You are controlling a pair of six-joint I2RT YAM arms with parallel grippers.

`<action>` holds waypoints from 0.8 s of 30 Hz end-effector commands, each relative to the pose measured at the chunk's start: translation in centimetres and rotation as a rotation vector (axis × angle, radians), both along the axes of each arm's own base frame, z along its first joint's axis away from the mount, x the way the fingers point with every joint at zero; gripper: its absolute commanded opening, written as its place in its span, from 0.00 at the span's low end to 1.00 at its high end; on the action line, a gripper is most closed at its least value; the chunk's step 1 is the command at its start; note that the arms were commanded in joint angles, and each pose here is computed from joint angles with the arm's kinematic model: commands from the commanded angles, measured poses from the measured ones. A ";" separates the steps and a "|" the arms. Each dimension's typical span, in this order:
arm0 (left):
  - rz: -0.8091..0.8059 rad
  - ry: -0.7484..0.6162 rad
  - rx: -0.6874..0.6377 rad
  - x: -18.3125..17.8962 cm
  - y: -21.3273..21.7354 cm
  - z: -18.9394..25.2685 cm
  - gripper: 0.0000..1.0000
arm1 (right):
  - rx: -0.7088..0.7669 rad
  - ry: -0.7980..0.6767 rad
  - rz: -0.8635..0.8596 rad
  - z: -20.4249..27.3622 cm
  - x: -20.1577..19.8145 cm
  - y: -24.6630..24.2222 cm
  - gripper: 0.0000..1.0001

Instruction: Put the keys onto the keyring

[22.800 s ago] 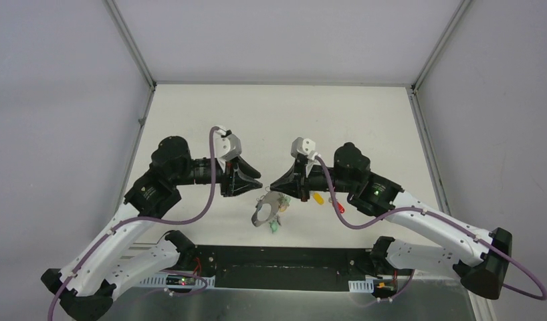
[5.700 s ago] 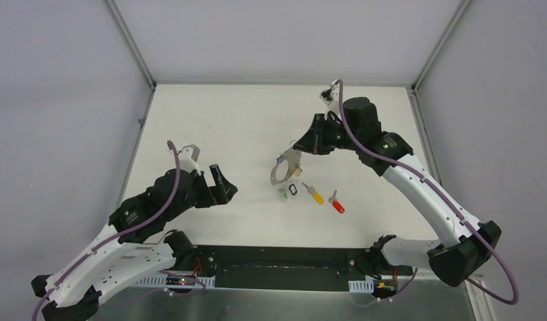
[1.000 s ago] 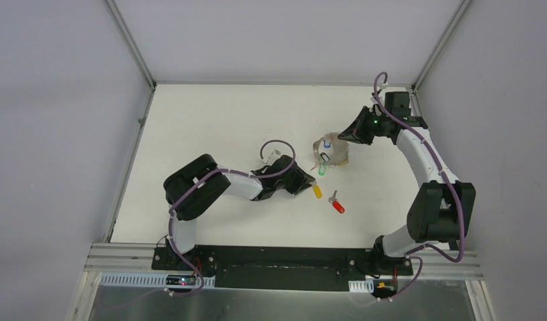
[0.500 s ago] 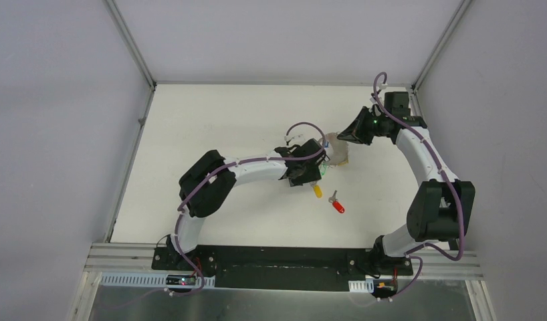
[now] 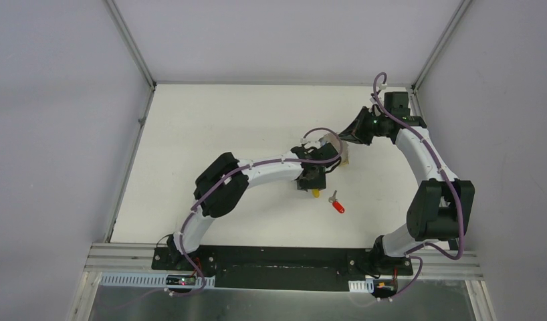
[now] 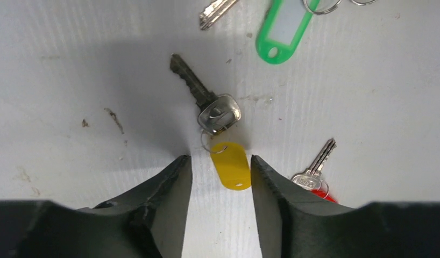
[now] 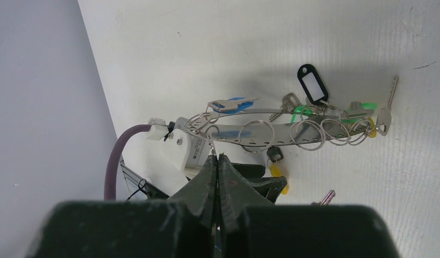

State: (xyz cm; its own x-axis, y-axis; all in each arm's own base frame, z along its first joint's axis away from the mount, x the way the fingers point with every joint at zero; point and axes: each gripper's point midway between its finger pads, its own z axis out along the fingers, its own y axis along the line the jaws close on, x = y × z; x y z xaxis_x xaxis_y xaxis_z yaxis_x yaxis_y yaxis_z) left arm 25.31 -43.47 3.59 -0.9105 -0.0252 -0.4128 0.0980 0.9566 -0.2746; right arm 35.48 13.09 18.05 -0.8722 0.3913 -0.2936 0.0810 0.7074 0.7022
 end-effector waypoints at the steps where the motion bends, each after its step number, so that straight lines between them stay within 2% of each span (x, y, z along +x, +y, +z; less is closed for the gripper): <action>1: -0.040 0.076 0.097 -1.3 0.2 -1.9 0.40 | -0.001 -0.040 -0.008 1.1 1.0 -0.2 0.00; 5: -0.016 0.097 0.125 -1.6 0.7 -2.3 0.33 | -0.001 -0.040 -0.009 1.1 0.9 -0.2 0.00; 10: -0.013 0.075 0.146 -1.9 2.5 -1.1 0.29 | 0.003 -0.043 -0.007 1.2 0.9 -0.1 0.00; 19: -0.002 0.125 0.191 -7.1 10.2 0.5 0.23 | 0.016 -0.037 -0.005 1.3 0.9 0.0 0.00; 22: 0.002 0.108 0.164 -8.1 11.7 1.8 0.23 | 0.019 -0.036 -0.004 1.3 0.9 0.1 0.00; 24: -0.001 0.073 0.125 -7.8 11.8 3.0 0.29 | 0.018 -0.040 -0.003 1.4 0.9 0.1 0.00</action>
